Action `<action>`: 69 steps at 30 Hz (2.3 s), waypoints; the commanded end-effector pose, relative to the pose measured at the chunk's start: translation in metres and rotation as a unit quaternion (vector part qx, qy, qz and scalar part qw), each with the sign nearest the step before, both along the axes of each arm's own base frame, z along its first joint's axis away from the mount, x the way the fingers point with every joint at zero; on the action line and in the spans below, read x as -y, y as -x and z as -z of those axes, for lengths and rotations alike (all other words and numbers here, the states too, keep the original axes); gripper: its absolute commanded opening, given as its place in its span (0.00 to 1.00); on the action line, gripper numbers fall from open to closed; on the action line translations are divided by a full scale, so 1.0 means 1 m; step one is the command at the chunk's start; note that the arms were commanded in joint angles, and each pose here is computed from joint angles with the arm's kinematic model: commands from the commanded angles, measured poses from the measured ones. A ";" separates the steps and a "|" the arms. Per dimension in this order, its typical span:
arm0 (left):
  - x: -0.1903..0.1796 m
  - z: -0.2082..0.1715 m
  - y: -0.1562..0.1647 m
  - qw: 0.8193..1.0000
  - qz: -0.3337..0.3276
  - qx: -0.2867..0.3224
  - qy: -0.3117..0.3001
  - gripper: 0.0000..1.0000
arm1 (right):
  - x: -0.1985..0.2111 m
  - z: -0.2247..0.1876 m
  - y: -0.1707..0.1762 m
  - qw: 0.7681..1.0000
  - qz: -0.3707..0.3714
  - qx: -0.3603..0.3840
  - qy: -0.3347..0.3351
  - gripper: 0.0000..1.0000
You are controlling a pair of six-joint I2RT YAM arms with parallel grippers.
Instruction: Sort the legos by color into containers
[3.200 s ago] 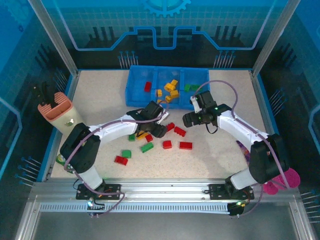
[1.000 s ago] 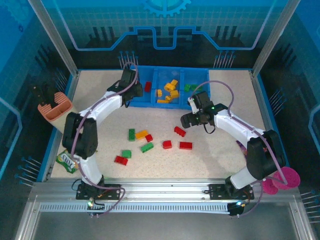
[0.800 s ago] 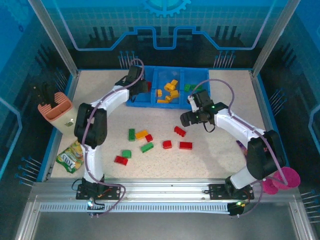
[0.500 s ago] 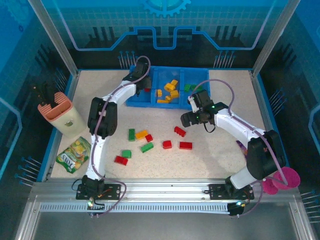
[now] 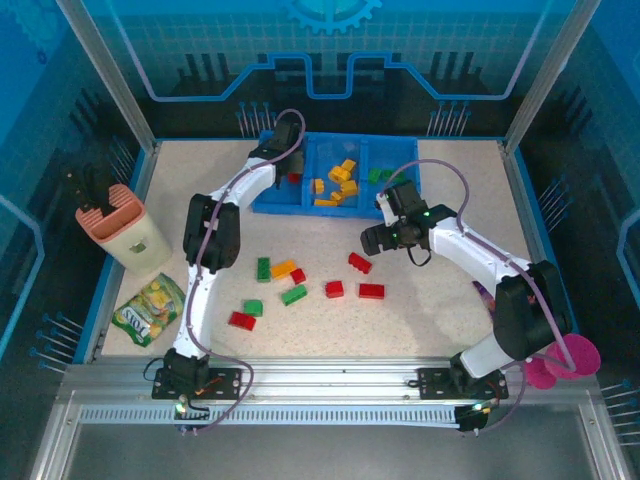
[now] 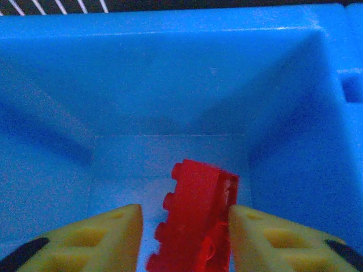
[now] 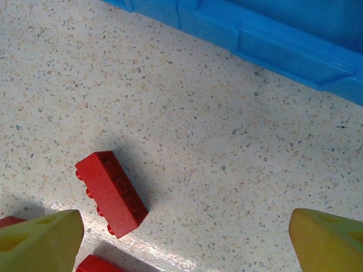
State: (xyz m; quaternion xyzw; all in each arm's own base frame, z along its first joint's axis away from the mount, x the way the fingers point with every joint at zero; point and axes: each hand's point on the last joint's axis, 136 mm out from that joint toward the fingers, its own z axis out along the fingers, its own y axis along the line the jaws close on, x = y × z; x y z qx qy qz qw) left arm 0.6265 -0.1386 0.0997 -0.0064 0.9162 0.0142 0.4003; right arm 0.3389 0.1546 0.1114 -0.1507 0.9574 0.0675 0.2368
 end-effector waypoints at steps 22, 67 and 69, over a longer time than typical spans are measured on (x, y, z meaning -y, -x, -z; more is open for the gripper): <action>-0.014 -0.057 0.205 0.999 0.033 -0.040 -0.012 0.39 | 0.000 -0.007 0.005 1.000 0.002 0.018 -0.019 0.95; -0.067 0.073 0.450 0.781 -0.473 -0.220 0.344 0.62 | -0.013 0.018 -0.006 0.999 -0.028 -0.014 -0.021 0.96; -0.067 0.078 0.454 0.778 -0.477 -0.231 0.336 0.62 | -0.012 0.018 -0.007 0.999 -0.027 -0.014 -0.019 0.96</action>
